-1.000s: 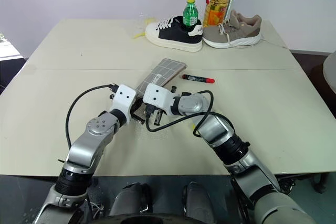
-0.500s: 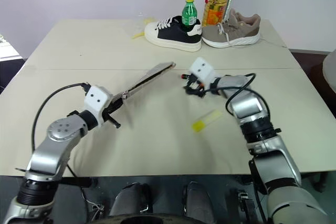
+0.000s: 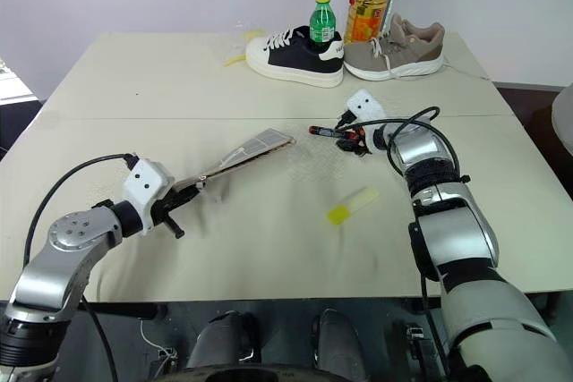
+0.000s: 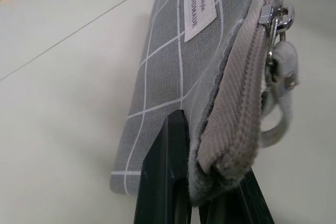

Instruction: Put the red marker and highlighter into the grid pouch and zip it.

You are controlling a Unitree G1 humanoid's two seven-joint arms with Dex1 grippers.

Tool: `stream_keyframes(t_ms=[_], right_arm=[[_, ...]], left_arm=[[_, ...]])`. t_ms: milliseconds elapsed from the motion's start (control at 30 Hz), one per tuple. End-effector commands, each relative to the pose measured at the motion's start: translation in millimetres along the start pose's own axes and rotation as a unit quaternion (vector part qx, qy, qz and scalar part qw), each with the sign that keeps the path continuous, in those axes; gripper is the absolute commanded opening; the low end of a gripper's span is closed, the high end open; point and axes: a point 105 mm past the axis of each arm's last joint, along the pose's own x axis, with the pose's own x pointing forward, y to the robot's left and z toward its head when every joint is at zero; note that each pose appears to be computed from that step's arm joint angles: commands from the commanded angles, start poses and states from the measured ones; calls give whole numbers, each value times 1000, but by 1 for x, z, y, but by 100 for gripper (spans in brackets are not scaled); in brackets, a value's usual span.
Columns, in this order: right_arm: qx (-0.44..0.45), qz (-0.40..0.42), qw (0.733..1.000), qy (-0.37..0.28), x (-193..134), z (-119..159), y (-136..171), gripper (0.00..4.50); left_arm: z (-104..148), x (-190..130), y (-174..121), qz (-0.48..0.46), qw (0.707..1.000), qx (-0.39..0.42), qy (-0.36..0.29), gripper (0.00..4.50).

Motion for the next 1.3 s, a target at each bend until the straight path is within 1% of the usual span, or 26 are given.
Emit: stream_keyframes(t_ms=[33,100,133,200,233,267,300,400,500,600,667,700,733,767,833,900,1067,1300], right_arm=[[18,2,1000,1,-1,5,-3,322],[27,3,1000,3,0,1,-3,268],[28,4,1000,4,0,1,-3,257],[33,9,999,4,-1,0,-3,149],[35,11,999,3,-2,0,-3,107],[35,11,999,3,-2,0,-3,49],[35,11,999,3,-2,-1,-3,29],[31,13,999,3,-4,-2,-3,29],[5,17,1000,-6,-7,0,-3,29],[-56,26,997,-39,-19,14,-3,29],[-137,18,987,-83,-37,31,-4,29],[-163,17,982,-96,-43,35,-2,29],[-203,26,971,-127,-59,45,5,29],[-232,38,961,-144,-71,49,13,29],[-268,61,949,-156,-90,50,28,29],[-276,72,946,-153,-97,47,35,29],[-309,85,935,-153,-102,46,54,29],[-304,77,937,-152,-84,51,66,29]], left_arm=[[7,-6,6,19,1000,15,-9,0],[6,-6,7,24,1000,14,-9,0],[5,-7,7,28,999,13,-9,0],[4,-7,9,37,999,8,-9,0],[3,-7,11,41,999,5,-9,0],[3,-7,11,43,999,4,-9,0],[2,-7,12,45,999,3,-9,0],[1,-6,13,45,999,3,-7,0],[1,-6,14,47,999,2,-8,0],[2,-5,16,52,999,-4,-13,0],[2,-5,17,56,998,-4,-14,0],[1,-5,18,57,998,-5,-14,0],[2,-4,18,55,998,-5,-15,0],[2,-3,17,52,998,-5,-15,0],[1,-1,18,47,999,-4,-14,0],[2,1,19,44,999,-3,-14,0],[6,7,19,31,999,1,-21,0],[10,11,15,17,1000,4,-24,0]])
